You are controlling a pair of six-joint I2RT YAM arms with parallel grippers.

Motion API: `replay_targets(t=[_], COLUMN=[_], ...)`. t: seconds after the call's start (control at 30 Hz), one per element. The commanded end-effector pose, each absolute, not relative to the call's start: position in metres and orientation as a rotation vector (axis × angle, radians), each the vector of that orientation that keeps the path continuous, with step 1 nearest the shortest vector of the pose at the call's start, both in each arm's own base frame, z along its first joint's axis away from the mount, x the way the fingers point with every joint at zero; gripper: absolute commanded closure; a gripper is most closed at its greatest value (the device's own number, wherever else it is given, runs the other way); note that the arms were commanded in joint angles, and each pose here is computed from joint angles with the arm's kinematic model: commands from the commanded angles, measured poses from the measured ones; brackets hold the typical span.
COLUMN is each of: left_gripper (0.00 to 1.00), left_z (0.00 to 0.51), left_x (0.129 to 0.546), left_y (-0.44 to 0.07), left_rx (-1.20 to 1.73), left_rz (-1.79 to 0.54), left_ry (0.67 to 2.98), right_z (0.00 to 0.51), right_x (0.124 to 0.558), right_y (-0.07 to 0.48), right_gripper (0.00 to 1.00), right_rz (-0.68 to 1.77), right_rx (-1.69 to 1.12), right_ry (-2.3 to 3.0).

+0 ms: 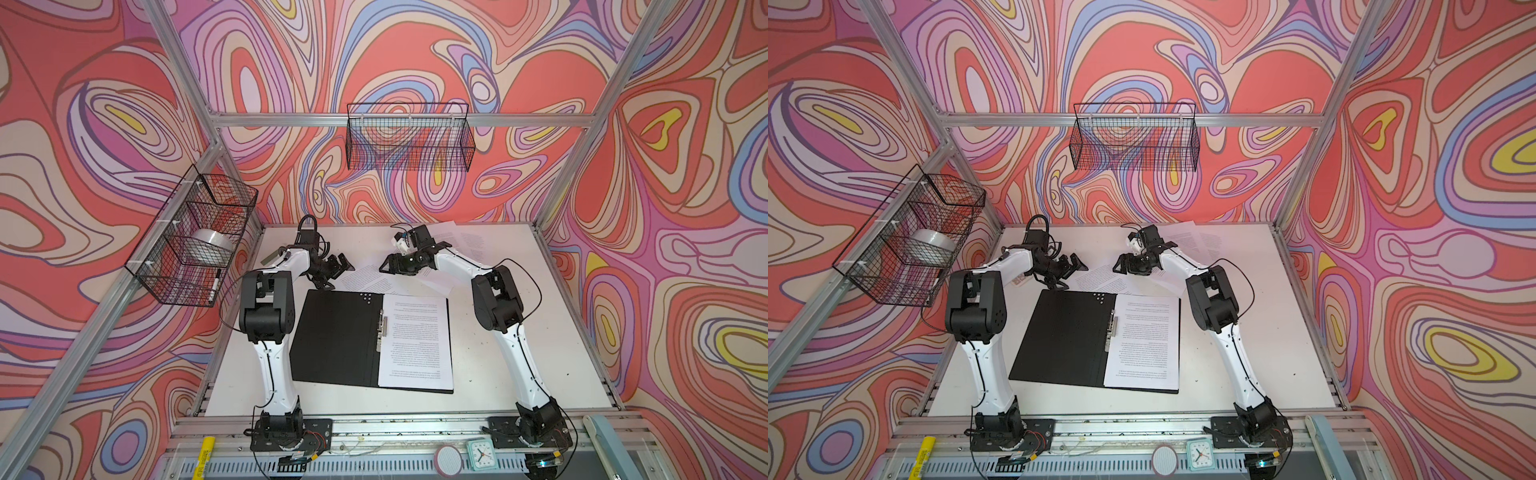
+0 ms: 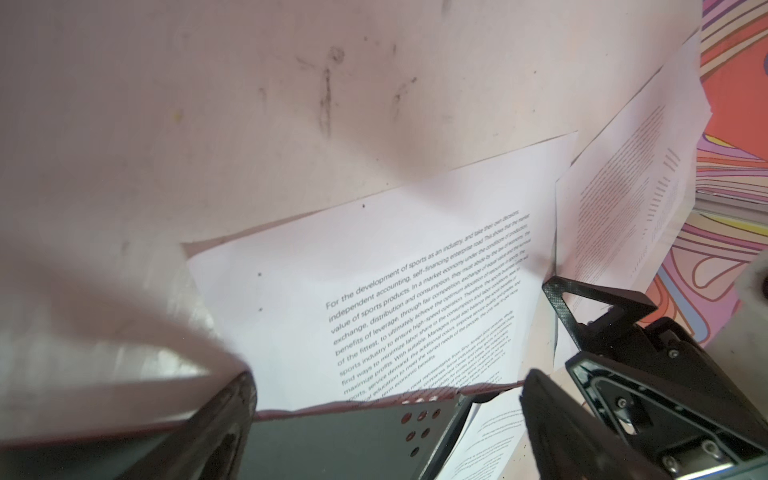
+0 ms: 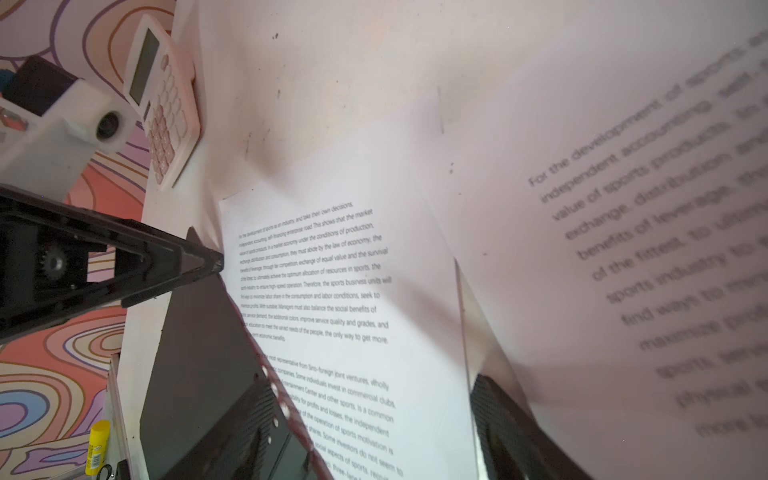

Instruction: Put the files into the folder

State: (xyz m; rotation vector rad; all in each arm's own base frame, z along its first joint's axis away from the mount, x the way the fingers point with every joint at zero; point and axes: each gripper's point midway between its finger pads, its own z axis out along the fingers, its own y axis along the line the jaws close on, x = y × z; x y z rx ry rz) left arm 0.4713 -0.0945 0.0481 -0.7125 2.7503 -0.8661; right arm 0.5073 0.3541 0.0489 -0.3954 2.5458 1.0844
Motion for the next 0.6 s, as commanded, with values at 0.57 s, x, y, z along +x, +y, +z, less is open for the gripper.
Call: replay_targets(t=[0.57], left_gripper=[0.01], left_z=[0.018], left_x=[0.466], left_y=[-0.111], left_rx=[-0.713], left_rz=[-0.838], left_ry=[2.858], right_z=[0.035], right_x=[0.491], right_y=[0.366], right_gripper=[0.16], right_rz=[1.406], right_rx=[-0.452], right_ry=[2.539])
